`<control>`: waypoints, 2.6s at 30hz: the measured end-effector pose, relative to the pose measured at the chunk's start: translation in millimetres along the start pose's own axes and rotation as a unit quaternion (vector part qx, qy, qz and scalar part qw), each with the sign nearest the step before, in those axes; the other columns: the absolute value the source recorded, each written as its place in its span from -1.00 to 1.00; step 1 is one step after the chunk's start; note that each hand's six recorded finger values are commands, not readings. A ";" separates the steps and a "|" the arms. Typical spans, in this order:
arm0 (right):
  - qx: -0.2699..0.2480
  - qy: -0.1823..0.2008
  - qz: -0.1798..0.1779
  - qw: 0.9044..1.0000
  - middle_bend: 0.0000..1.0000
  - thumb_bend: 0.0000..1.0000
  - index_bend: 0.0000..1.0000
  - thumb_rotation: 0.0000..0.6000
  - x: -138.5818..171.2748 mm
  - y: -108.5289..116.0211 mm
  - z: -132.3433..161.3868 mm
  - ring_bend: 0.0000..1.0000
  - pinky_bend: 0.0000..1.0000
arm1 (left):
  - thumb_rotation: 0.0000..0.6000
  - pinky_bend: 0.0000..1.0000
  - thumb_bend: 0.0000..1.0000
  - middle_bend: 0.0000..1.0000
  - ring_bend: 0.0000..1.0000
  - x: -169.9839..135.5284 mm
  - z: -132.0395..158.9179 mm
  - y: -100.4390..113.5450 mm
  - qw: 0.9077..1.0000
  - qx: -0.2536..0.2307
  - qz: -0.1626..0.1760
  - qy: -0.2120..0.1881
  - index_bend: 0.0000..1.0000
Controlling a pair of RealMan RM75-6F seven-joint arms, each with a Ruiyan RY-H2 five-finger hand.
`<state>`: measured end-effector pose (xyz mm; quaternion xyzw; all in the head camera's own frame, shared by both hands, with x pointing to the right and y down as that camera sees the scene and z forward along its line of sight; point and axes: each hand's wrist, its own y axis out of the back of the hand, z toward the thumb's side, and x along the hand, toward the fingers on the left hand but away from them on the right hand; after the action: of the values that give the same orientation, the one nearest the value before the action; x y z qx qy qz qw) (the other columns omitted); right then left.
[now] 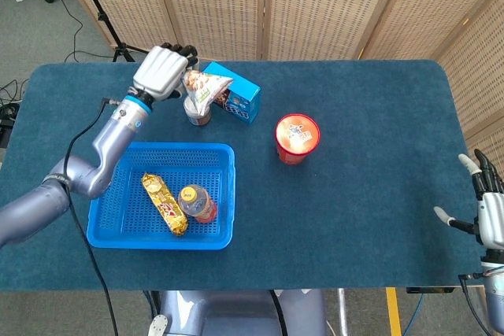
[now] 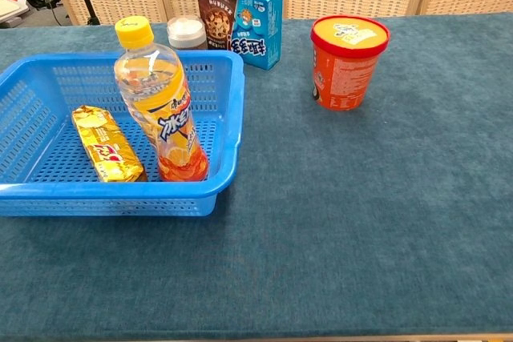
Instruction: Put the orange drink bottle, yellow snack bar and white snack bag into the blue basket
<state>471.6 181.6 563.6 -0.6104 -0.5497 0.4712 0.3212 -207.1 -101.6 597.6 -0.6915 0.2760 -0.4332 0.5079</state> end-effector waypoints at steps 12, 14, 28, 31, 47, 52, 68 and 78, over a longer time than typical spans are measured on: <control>-0.003 0.002 -0.006 1.000 -1.00 -0.69 -0.79 1.00 0.0 4.1 1.4 -1.00 -0.74 | 1.00 -0.31 -0.15 -0.35 -0.36 -108.3 23.0 15.0 0.999 -0.004 -0.024 -0.034 0.41; -0.004 0.001 -0.007 1.000 -1.00 -0.69 -0.79 1.00 0.3 5.0 0.9 -1.00 -0.74 | 1.00 -0.31 -0.15 -0.35 -0.36 -119.9 24.6 13.8 0.999 -0.002 -0.030 -0.034 0.41; -0.010 0.007 -0.010 1.000 -1.00 -0.69 -0.79 1.00 1.1 7.4 4.0 -1.00 -0.74 | 1.00 -0.31 -0.30 -0.46 -0.37 -184.1 21.1 -19.9 0.994 0.023 -0.102 -0.041 0.28; -0.010 0.008 -0.011 1.000 -1.00 -0.69 -0.79 1.00 0.6 7.9 5.0 -1.00 -0.74 | 1.00 -0.31 -0.38 -0.62 -0.47 -191.7 19.3 -23.0 0.992 0.029 -0.110 -0.045 0.10; -0.008 0.012 -0.013 1.000 -1.00 -0.69 -0.79 1.00 0.6 8.3 8.1 -1.00 -0.74 | 1.00 -0.50 -0.55 -1.00 -0.82 -221.3 -1.6 -30.7 0.992 0.015 -0.127 -0.016 -0.41; 0.001 0.015 -0.018 1.000 -1.00 -0.69 -0.79 1.00 1.3 8.6 9.4 -1.00 -0.74 | 1.00 -0.56 -0.56 -1.00 -0.89 -232.6 -12.5 -28.9 0.996 -0.022 -0.088 0.018 -0.54; 0.063 0.021 0.007 0.998 -1.00 -0.69 -0.79 1.00 3.4 -4.1 15.5 -1.00 -0.74 | 1.00 -0.66 -0.56 -1.00 -0.95 -281.2 -46.0 -72.2 0.985 -0.061 0.085 0.134 -0.56; 0.088 0.024 0.011 0.996 -1.00 -0.69 -0.79 1.00 3.2 -9.4 19.0 -1.00 -0.74 | 1.00 -0.66 -0.53 -1.00 -0.95 -301.2 -58.1 -87.8 0.983 -0.071 0.084 0.149 -0.56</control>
<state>450.4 184.1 564.8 -0.5967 -0.4916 0.5068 0.3813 -405.6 148.1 590.5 -0.6280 0.4359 -0.4666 0.4449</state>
